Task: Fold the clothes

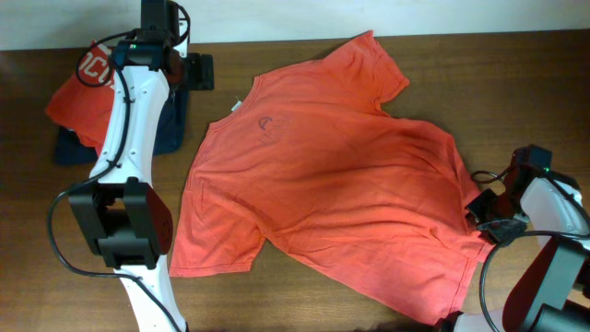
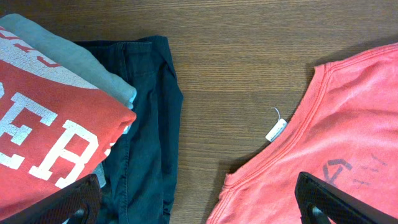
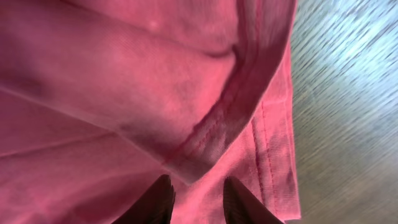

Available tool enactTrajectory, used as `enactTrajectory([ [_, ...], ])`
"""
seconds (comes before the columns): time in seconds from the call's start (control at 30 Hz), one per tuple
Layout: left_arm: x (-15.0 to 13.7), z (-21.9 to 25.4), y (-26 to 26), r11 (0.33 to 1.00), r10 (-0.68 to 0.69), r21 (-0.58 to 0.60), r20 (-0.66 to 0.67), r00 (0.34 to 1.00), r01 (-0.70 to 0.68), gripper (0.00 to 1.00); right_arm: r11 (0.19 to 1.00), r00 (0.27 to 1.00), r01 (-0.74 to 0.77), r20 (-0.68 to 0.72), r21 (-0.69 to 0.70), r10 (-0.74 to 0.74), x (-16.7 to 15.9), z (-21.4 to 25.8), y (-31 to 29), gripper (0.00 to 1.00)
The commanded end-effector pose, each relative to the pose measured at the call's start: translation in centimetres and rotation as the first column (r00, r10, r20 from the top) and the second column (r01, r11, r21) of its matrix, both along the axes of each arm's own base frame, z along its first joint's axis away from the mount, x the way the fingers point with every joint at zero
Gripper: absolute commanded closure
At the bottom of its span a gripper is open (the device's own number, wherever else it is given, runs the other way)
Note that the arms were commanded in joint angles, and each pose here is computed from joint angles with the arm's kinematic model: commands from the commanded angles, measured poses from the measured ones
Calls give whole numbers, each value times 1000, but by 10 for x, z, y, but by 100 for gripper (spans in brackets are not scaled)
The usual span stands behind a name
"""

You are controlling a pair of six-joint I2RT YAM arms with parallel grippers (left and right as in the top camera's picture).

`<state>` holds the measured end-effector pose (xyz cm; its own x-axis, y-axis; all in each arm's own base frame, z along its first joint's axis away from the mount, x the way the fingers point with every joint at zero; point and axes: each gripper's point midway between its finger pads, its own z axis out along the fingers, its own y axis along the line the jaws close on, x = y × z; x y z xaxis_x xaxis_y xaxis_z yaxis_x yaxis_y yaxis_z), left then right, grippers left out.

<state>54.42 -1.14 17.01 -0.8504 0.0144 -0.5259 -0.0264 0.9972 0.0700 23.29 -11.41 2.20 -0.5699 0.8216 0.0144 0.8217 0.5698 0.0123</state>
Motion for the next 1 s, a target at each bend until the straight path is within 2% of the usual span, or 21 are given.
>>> enactTrajectory([
  [0.0,0,15,-1,1000,-1,-10,31,1000,1,1,999,999,45,3,16,-45,-1,-4,2,65],
  [0.53,0,15,-1,1000,-1,-10,31,1000,1,1,996,995,93,47,-9,-93,4,-15,-2,65],
  [0.63,0,15,-1,1000,-1,-10,31,1000,1,1,996,994,93,53,-12,-93,6,-15,-3,74],
  [0.73,0,15,-1,1000,-1,-10,31,1000,1,1,996,994,93,61,-16,-92,7,-15,-4,94],
  [0.97,0,15,-1,1000,-1,-10,31,1000,1,1,995,993,94,72,-29,-91,10,-14,-7,96],
])
